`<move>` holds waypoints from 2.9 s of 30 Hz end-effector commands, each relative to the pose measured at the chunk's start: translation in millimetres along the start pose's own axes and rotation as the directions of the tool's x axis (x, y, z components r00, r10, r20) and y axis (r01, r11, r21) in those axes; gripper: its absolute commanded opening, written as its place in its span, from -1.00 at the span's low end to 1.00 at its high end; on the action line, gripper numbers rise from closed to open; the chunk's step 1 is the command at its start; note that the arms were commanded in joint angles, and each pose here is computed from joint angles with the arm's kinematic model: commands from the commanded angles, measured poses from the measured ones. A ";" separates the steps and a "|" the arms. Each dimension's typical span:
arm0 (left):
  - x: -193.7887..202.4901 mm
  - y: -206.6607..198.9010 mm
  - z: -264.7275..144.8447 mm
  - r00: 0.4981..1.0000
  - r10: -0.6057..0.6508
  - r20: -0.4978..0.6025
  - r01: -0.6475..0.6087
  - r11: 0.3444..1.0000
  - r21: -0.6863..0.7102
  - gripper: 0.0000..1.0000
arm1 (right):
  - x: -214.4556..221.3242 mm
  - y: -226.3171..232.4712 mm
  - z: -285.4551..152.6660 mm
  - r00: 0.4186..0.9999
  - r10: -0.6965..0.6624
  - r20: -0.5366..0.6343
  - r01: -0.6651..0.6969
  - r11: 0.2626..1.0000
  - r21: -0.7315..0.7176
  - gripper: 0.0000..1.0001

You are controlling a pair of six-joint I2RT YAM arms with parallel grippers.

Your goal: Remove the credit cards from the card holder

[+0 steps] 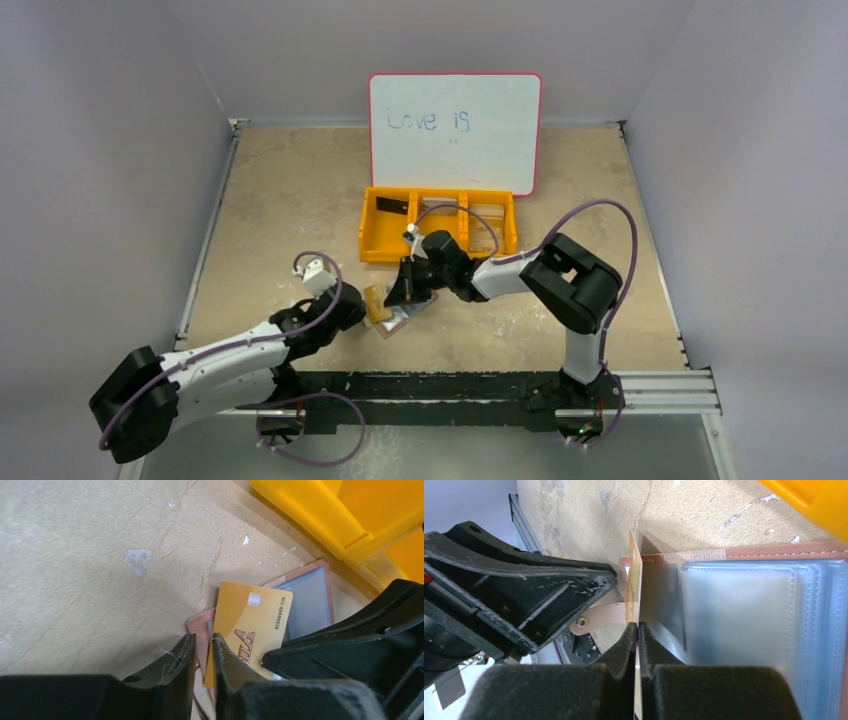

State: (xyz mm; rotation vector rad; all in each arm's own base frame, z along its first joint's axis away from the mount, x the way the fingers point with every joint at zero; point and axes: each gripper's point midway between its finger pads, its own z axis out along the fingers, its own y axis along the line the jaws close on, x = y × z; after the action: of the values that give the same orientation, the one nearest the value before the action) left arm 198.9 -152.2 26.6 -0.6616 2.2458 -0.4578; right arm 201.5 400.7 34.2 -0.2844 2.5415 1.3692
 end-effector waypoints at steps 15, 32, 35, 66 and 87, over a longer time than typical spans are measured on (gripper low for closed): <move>-71.8 -25.7 -51.9 0.983 -0.041 0.180 0.038 0.999 0.022 -0.15 | -91.9 33.1 -124.7 0.785 -0.534 0.314 0.458 0.842 0.286 -1.00; -59.3 -46.1 -40.5 0.991 0.084 0.106 -0.086 0.996 0.017 -0.15 | -167.0 -25.0 -265.3 0.453 -0.870 -0.196 0.762 0.264 0.591 -1.00; -57.1 -47.8 -38.4 0.990 0.096 0.099 -0.098 0.995 0.020 -0.15 | -167.0 -25.8 -272.7 0.419 -0.875 -0.242 0.809 0.238 0.538 -1.00; -72.6 -42.2 -55.3 0.984 0.120 0.133 -0.122 0.992 0.008 0.15 | -148.2 -100.0 -248.9 0.424 -0.775 -0.469 0.903 0.320 0.287 -1.00; -82.6 -37.4 -63.8 0.976 0.145 0.163 -0.146 0.989 -0.007 0.16 | -156.2 -149.4 -225.1 0.455 -0.669 -0.588 0.889 0.385 0.250 -0.99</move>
State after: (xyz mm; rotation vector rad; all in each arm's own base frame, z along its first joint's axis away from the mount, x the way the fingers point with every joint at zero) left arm 205.3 -126.8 111.2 -0.5170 2.1742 -0.3168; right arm 353.8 142.8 69.4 -1.5824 2.3001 0.2294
